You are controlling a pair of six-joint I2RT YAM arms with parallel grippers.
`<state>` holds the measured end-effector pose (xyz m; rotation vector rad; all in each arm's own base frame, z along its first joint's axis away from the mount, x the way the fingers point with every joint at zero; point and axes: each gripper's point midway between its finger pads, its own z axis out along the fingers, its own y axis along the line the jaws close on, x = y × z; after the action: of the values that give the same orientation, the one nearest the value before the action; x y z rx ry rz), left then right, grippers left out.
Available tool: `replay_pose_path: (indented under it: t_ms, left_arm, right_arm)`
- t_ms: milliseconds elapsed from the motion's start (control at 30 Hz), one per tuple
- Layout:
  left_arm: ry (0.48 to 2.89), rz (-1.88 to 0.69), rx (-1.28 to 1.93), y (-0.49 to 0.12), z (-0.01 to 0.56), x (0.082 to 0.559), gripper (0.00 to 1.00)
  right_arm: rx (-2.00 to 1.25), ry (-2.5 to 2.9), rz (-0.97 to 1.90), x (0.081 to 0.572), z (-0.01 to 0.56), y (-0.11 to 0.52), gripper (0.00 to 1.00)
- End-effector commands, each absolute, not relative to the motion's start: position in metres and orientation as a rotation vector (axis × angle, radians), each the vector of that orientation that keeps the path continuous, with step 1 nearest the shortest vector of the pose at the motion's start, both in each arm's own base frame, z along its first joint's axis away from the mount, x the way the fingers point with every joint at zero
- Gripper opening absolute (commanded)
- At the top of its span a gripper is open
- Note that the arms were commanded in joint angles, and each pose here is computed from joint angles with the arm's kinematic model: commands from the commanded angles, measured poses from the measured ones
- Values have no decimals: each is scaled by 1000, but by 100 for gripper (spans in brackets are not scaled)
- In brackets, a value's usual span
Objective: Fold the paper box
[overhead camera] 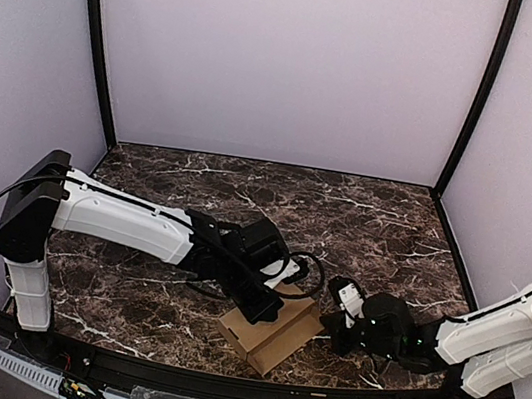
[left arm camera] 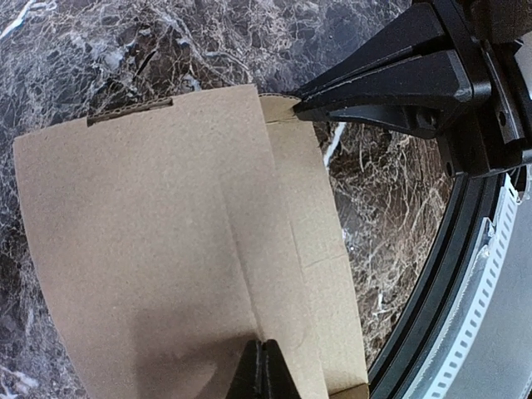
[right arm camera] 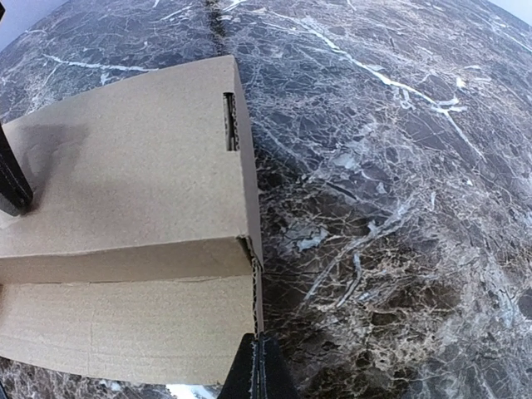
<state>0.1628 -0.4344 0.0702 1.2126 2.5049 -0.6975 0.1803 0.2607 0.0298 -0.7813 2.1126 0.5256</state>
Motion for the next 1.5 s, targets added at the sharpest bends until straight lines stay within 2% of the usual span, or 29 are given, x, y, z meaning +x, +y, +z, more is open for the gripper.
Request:
replay_pose_path:
  t_ms: [0,1467]
  left_arm:
    - [2581,-624,1254,-415,49,152,1]
    - [2556,-594,1289,-416,47,147,1]
  right_arm:
    - [-871,2205,472,167,12,256,0]
    - [-889,2208,443,185,51,288,0]
